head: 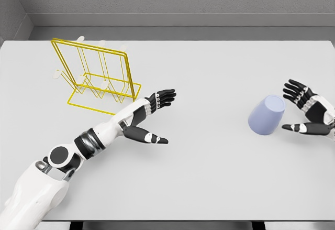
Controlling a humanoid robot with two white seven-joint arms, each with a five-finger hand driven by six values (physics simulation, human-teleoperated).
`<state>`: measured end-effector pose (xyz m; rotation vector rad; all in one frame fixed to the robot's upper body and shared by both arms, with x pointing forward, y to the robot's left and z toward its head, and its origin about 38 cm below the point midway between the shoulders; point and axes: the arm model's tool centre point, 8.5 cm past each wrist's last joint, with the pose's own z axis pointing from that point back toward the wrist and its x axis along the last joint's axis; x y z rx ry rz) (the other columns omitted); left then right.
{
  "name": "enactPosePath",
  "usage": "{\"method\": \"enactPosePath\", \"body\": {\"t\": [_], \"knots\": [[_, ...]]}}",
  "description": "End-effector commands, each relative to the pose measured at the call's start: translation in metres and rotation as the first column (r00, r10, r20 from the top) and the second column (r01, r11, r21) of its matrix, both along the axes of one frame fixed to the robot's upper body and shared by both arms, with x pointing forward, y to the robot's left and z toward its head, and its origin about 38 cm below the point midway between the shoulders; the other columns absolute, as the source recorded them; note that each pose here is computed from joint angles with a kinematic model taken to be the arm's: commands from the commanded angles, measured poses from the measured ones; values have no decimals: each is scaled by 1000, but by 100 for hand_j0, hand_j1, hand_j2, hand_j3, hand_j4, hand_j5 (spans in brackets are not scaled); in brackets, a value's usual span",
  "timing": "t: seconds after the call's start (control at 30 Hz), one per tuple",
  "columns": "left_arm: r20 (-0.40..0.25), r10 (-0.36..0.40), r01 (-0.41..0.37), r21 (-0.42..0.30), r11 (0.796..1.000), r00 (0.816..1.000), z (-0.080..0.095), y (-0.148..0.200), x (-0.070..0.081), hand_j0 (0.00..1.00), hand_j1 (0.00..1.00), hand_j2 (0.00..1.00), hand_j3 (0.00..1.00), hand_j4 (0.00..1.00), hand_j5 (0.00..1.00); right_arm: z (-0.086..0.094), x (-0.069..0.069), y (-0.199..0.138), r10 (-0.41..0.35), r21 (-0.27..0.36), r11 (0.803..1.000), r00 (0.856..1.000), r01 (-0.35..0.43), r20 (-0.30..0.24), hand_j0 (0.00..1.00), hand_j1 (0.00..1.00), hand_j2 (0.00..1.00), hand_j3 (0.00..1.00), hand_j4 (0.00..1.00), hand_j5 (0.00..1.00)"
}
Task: Place the cup on the cup holder with both arms
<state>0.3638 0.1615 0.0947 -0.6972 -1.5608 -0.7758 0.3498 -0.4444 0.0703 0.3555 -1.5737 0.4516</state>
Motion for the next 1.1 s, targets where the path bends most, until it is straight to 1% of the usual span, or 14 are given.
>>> {"method": "enactPosePath", "body": {"t": [0.0,0.3,0.37,0.63,0.77,0.9,0.97,1.07], "knots": [[-2,0,0,-5,1000,1000,0,0,0,100,100,100,100,100,100,-5,-1,4,-4,15,1000,1000,4,-5,100,100,100,100,100,100],[-3,2,-2,-5,1000,1000,0,0,1,100,100,100,100,100,100,-9,-2,8,-1,24,1000,1000,1,-5,100,100,100,100,100,100],[-4,3,-3,-5,1000,1000,0,0,1,100,100,100,100,100,100,-13,-2,15,5,39,999,1000,-5,-6,100,100,100,100,100,100],[-10,7,-7,-2,1000,1000,-2,1,2,100,100,100,100,100,100,-17,-1,25,17,60,998,1000,-16,-7,100,100,100,100,100,100],[-10,4,-4,-2,1000,1000,-3,0,1,100,100,100,100,100,100,-17,-1,28,27,54,998,1000,-27,-5,100,100,100,100,100,100],[-10,2,-2,-2,1000,1000,-3,-1,1,100,100,100,100,100,100,-19,1,34,33,68,997,999,-33,-1,100,100,100,100,100,100],[-10,2,-2,-2,1000,1000,-3,-1,1,100,100,100,100,100,100,-16,3,34,34,65,997,999,-34,5,100,100,100,100,100,100],[-10,2,-2,-2,1000,1000,-3,-1,1,100,100,100,100,100,100,-19,5,43,40,83,996,999,-41,7,100,100,100,100,100,100]]}}
